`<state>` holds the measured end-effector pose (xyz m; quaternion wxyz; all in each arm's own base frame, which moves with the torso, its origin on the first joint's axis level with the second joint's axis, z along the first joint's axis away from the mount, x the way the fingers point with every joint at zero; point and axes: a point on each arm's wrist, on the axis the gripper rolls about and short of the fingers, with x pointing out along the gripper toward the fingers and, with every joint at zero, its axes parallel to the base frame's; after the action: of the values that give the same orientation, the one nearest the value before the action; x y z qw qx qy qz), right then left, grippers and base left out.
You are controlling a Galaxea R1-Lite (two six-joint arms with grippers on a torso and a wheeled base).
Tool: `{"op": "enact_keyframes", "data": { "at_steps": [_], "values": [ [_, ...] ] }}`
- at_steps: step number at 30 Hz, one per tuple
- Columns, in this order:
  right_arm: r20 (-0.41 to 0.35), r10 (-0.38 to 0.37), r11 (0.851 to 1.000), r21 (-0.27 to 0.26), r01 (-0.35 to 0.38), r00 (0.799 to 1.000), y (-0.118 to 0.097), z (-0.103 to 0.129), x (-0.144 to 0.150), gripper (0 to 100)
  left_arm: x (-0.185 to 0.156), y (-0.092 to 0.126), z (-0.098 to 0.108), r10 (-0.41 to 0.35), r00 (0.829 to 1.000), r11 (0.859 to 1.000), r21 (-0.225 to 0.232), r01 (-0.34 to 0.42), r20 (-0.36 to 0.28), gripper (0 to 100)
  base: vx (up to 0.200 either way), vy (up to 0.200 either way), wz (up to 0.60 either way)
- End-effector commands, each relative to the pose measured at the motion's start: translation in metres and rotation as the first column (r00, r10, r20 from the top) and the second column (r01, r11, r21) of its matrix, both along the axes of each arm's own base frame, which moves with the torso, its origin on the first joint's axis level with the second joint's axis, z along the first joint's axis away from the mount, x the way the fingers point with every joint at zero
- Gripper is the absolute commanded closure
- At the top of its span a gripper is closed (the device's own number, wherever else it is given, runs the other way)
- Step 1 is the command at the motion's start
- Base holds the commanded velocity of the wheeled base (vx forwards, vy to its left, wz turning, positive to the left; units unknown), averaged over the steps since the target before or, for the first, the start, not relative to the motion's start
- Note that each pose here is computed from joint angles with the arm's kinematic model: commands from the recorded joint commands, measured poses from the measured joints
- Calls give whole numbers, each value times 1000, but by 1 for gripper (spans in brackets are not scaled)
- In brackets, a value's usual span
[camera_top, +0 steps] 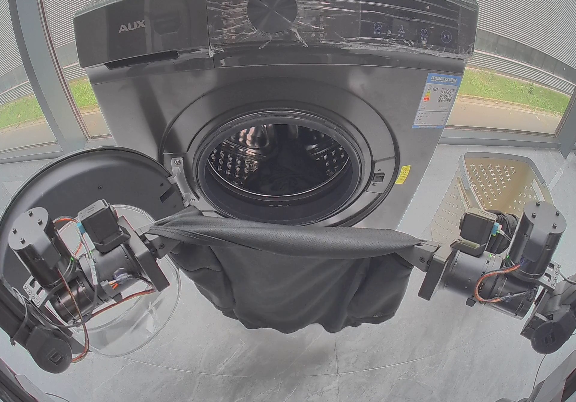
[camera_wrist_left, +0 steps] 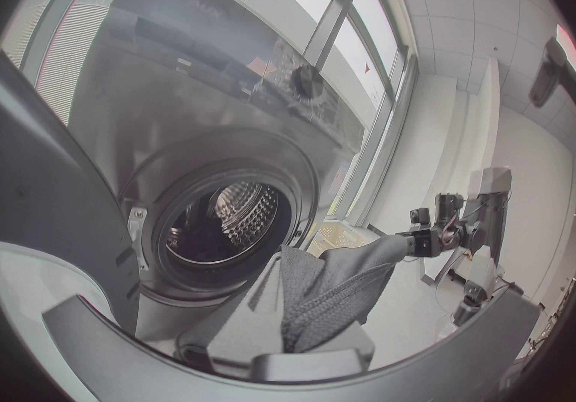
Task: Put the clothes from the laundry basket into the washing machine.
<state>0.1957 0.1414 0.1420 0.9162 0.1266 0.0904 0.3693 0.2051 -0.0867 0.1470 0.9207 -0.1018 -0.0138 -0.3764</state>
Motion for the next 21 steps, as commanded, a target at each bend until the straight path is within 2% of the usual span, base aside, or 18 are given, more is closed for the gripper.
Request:
{"op": "enact_keyframes", "data": {
  "at_steps": [1, 3, 9, 14, 21],
  "values": [
    [11, 2, 1000, 14, -2, 1000, 0, -1, 0, 100, -6, 5, 21, -4, 997, 999, -44, 8, 81, 100, 0, 0, 0],
    [11, -4, 1000, 16, 4, 1000, 1, -4, 3, 100, -4, 4, 22, -7, 996, 999, -45, 11, 84, 100, 0, 0, 0],
    [83, -12, 998, 58, 8, 997, 9, -6, 12, 100, -4, 4, 17, -4, 997, 1000, -31, 6, 73, 100, 0, 0, 0],
    [84, -26, 998, 58, 21, 996, 16, -11, 11, 100, -5, 3, 21, -7, 997, 999, -41, 10, 83, 100, 0, 0, 0],
    [100, -34, 997, 73, 26, 994, 16, -8, 10, 100, -4, 2, 18, -10, 997, 999, -35, 13, 74, 100, 0, 0, 0]
  ]
}}
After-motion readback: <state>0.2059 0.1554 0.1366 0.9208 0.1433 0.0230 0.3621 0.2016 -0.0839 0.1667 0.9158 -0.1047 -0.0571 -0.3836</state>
